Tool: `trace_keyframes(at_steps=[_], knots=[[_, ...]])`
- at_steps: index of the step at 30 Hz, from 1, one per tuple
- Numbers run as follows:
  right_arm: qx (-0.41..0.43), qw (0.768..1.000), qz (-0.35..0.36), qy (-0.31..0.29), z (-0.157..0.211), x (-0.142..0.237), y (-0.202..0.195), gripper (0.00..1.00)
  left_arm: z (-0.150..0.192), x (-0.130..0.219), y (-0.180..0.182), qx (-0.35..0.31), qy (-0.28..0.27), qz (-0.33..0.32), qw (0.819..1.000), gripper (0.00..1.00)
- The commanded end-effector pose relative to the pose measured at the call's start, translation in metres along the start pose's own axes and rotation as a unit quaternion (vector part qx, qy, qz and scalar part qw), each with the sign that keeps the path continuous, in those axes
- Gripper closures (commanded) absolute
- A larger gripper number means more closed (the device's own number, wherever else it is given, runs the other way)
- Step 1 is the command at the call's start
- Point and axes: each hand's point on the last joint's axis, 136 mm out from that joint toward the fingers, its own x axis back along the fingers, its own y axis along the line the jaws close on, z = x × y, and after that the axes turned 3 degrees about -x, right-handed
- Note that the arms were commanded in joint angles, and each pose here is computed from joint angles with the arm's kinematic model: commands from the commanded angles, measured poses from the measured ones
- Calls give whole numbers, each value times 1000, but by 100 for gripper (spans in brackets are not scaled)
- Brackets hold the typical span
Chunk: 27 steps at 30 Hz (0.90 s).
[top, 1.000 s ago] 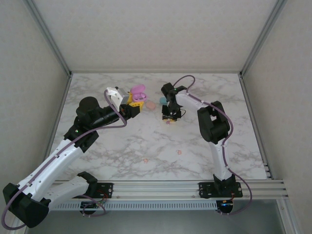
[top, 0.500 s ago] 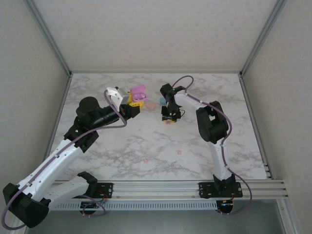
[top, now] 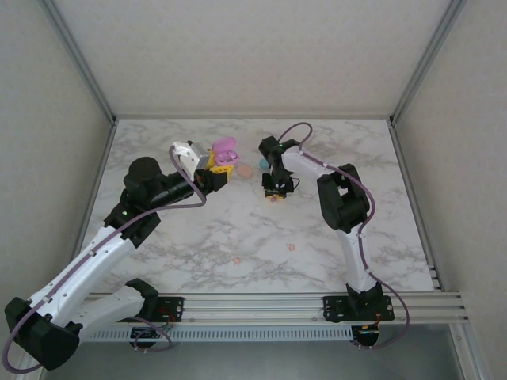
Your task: Insert the wireless bluetooth earbuds into the charging case
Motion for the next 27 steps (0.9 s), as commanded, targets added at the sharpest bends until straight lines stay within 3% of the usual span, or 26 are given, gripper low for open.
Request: trace_keyframes(at_steps=[1, 15, 27], knots=[[20, 1000, 11, 11, 6, -4, 4, 79, -1, 0, -5, -4, -1, 7, 1000, 79], [4, 999, 29, 12, 13, -3, 1, 73, 0, -1, -5, -3, 2, 9, 1000, 79], [9, 1000, 9, 3, 11, -1, 8, 82, 1, -2, -4, -3, 4, 7, 1000, 79]])
